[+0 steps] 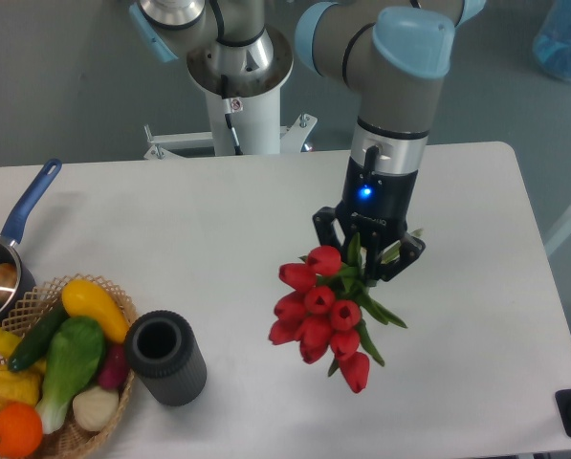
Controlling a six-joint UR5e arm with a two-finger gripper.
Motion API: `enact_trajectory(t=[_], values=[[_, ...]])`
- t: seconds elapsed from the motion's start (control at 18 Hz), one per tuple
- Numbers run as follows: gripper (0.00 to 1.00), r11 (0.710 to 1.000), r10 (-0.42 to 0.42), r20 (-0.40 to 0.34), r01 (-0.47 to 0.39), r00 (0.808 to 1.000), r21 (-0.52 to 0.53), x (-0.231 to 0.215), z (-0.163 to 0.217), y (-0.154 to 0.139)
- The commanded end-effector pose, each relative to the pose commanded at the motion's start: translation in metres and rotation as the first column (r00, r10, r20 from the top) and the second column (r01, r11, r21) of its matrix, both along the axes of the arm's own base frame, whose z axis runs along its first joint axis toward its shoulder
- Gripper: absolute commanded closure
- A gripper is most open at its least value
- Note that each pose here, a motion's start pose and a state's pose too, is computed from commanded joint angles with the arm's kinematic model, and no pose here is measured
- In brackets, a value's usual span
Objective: Insert the flowers into the vase
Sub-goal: 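Carry the held red tulip bunch toward the black vase, tilting stems down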
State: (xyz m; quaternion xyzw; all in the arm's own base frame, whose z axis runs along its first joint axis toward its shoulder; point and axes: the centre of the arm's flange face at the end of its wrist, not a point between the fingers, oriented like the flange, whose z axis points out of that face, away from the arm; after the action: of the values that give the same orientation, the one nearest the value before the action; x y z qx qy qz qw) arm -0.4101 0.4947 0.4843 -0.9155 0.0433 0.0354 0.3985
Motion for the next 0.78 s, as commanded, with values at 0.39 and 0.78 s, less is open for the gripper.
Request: enact_trajectory(t=[0.39, 0.78], values=[[0.98, 0.951, -0.196, 0.177, 0.144, 0.965, 0.273, 0.027, 0.004, 0.013], [1.00, 0.934, -0.272, 0.234, 0.197, 0.933, 0.299, 0.062, -0.003, 0.042]])
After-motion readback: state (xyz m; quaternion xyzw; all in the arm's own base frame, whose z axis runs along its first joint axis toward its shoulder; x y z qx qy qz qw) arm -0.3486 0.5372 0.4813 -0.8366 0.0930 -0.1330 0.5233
